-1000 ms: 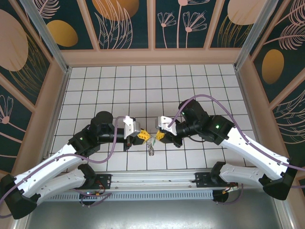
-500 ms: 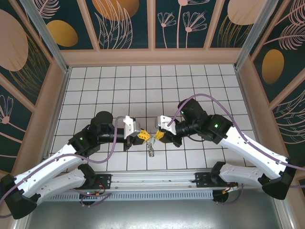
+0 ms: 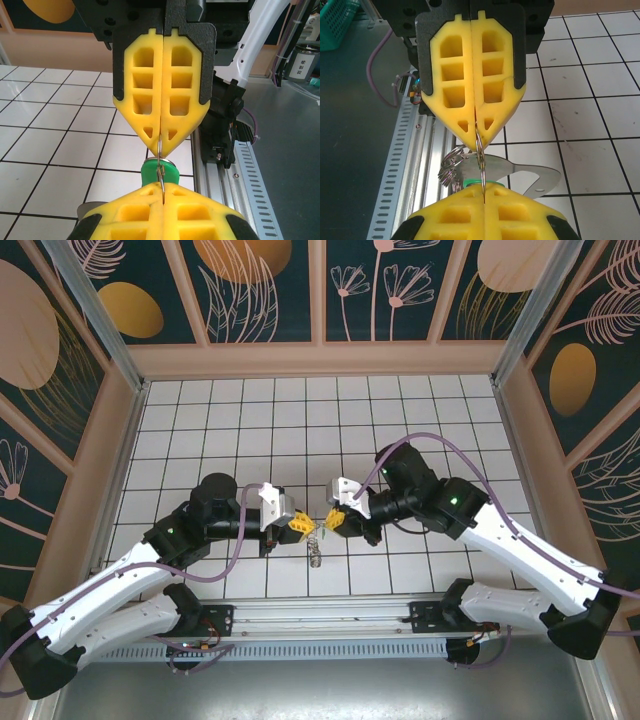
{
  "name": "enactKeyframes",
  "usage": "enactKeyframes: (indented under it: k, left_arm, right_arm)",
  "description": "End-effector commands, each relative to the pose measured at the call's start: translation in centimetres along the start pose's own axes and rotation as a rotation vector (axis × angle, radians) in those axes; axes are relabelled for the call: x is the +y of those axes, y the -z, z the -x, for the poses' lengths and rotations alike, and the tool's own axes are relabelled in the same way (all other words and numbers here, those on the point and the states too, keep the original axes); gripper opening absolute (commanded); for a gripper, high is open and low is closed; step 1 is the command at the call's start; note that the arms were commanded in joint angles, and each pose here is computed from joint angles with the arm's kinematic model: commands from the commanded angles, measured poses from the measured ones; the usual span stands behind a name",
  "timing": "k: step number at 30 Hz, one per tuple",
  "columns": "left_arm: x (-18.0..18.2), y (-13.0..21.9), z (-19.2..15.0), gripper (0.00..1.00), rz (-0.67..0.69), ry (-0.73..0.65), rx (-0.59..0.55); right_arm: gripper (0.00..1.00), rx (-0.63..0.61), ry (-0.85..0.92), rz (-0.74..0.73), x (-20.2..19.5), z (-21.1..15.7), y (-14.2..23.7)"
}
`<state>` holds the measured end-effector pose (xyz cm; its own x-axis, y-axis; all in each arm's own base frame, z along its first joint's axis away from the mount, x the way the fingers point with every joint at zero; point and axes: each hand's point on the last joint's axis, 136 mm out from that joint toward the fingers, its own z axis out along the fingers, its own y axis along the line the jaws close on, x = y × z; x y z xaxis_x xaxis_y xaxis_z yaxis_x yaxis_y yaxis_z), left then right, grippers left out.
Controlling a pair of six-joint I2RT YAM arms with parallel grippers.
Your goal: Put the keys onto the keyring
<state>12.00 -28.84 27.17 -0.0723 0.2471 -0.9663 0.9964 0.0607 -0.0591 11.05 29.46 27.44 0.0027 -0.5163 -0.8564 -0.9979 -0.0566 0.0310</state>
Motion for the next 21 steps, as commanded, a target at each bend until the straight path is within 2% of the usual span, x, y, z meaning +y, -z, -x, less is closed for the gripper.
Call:
enactKeyframes:
  k: [1, 21]
  left_arm:
    - [-0.19, 0.40, 2.25, 0.00, 0.000, -0.055, -0.060]
    - [0.02, 0.18, 2.11, 0.00, 0.001, -0.050, -0.050]
  right_arm:
    - [0.00, -0.037, 0.010, 0.023, 0.32, 1.38, 0.38]
    - [0.00, -0.038, 0.024, 0.054, 0.81, 1.65, 0.03]
